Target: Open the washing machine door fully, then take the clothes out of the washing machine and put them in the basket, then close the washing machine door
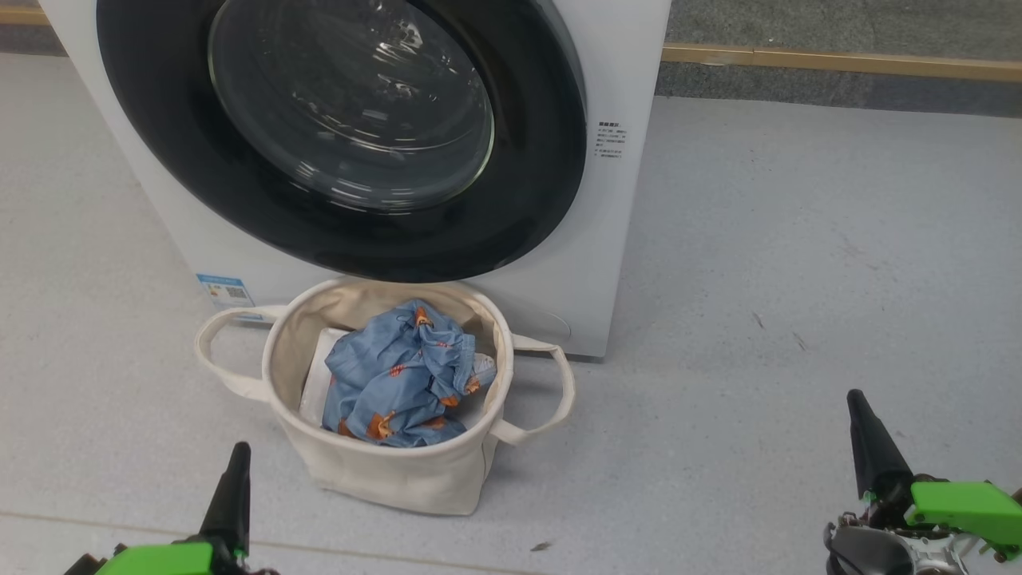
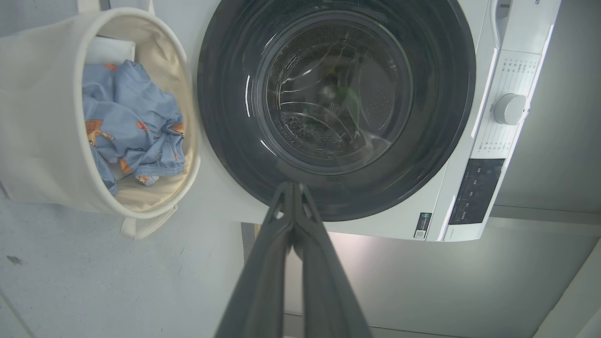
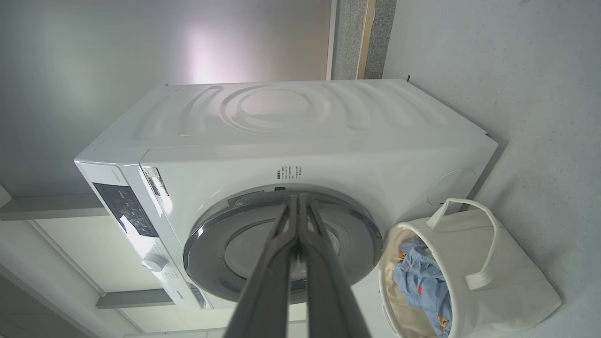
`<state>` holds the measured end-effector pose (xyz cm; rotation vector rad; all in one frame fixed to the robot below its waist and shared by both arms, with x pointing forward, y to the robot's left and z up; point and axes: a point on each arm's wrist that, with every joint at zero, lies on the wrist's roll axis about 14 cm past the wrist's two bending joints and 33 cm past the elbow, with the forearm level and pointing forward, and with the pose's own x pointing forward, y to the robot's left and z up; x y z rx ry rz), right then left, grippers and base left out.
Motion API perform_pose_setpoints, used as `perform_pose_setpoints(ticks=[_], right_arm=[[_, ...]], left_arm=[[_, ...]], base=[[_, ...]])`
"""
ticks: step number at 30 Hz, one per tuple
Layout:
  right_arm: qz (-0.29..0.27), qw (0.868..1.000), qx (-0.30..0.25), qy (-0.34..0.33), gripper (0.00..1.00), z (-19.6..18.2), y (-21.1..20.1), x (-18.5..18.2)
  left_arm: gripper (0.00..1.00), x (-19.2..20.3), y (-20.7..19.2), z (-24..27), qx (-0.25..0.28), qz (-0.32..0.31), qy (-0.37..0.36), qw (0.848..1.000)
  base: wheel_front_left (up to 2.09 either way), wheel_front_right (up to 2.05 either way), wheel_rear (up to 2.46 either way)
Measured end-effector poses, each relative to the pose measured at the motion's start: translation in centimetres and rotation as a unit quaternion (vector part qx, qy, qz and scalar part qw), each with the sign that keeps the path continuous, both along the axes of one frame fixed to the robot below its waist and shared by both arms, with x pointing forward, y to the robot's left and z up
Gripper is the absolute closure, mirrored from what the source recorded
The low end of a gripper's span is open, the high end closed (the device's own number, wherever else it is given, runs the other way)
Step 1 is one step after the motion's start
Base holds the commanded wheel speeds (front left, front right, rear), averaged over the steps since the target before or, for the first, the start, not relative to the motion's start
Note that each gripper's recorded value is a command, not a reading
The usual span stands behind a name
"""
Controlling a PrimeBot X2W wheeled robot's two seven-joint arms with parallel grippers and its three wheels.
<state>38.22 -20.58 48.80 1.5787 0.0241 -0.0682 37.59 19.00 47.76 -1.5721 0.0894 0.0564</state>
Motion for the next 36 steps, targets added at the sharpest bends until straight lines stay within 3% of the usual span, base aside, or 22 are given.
perform_pose_setpoints(ticks=[36], right_arm=[[0.000,1.000,0.000,0.000,1.00,0.01,0.00,0.00]], left_arm=[[1.00,0.00,0.00,0.00,0.000,0.000,0.000,1.000]], base=[[0.00,0.00,0.00]])
